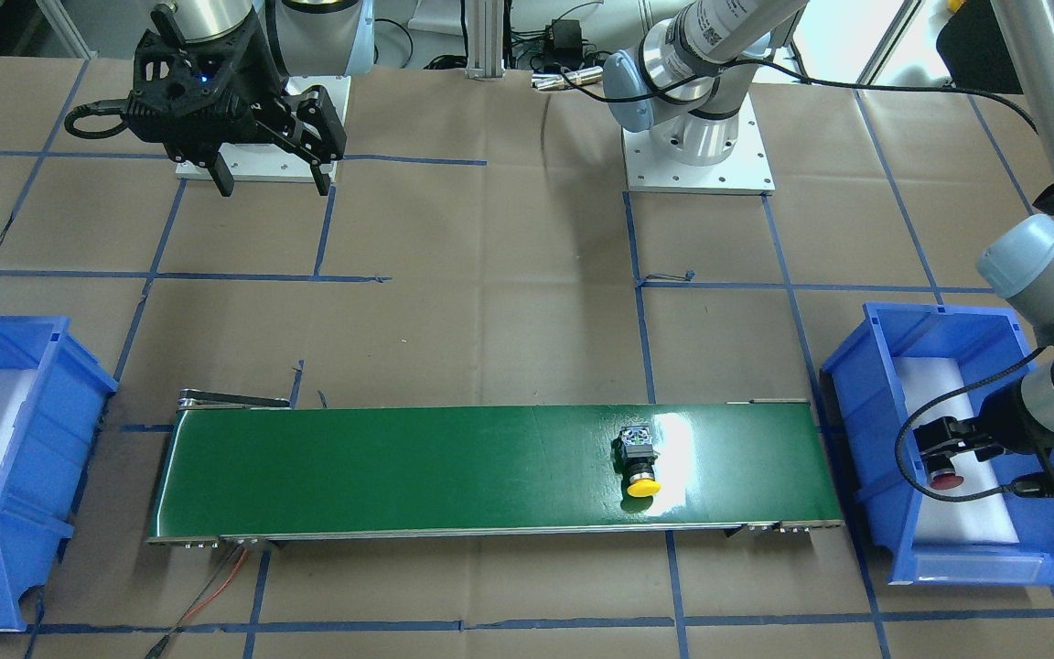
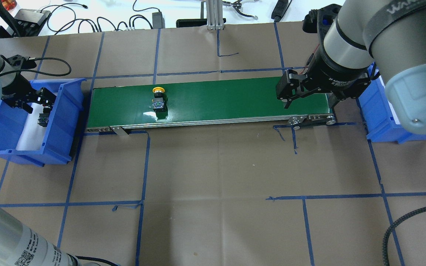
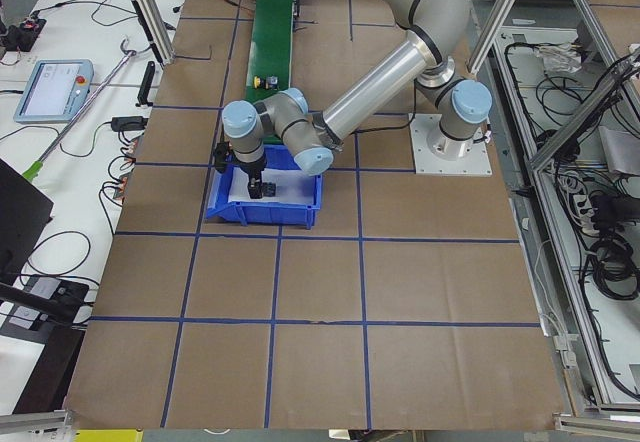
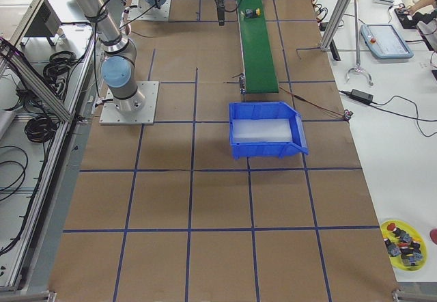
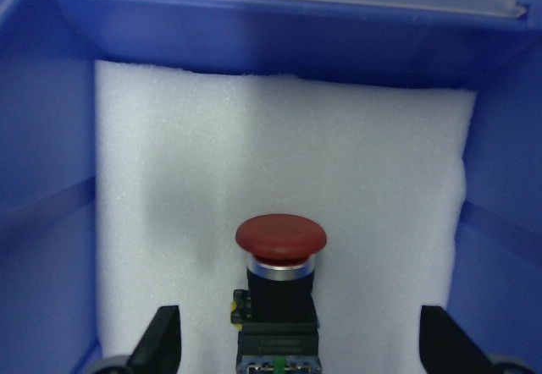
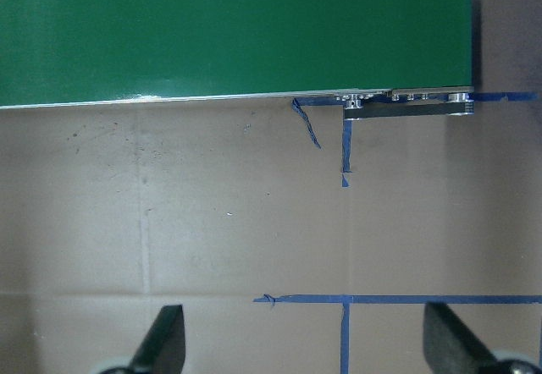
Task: Transport two buttons from left to right
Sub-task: 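Grasp the red-capped button with the left gripper and lift it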
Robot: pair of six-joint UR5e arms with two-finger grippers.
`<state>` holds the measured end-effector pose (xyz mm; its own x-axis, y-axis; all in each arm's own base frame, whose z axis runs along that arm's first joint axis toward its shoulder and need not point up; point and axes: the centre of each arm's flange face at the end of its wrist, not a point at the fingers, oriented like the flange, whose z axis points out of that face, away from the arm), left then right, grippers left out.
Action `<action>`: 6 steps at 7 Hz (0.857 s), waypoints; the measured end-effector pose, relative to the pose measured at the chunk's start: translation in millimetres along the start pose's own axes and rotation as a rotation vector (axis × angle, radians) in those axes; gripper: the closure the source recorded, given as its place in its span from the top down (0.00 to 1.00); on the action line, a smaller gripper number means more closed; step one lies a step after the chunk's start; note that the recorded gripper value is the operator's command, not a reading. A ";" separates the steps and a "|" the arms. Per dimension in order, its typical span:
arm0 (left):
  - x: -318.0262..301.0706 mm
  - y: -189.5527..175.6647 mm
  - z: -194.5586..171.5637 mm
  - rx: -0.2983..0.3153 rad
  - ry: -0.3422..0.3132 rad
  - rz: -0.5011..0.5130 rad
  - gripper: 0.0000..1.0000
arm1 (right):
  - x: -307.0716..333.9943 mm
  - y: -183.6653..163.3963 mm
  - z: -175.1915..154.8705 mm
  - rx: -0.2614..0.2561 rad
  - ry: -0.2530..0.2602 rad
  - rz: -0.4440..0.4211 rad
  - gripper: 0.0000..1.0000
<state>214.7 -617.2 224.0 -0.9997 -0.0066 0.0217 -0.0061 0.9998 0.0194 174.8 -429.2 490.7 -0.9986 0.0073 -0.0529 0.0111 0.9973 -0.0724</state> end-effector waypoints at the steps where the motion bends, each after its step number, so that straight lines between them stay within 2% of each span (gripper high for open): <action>1: -2.8 3.6 6.0 0.006 -0.004 0.006 0.99 | 0.0 -0.2 0.3 -0.001 0.000 0.000 1.00; 2: -7.0 6.4 9.5 0.009 -0.006 0.004 0.96 | 0.0 -0.2 0.5 -0.001 0.000 0.000 1.00; 3: -9.6 7.8 11.1 0.012 -0.006 0.001 0.82 | 0.0 -0.2 0.9 -0.002 0.000 0.000 1.00; 4: -10.6 8.0 11.5 0.015 -0.004 0.000 0.62 | 0.1 -0.1 1.4 -0.002 0.000 0.000 1.00; 6: -11.0 8.1 12.2 0.015 -0.003 0.014 0.14 | 0.1 0.1 2.3 -0.004 0.000 0.000 1.00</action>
<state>225.4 -608.8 211.7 -0.9998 0.0079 0.0191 0.0080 1.0000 0.0039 174.8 -429.2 488.5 -0.9986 0.0074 -0.0526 0.0110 0.9976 -0.0681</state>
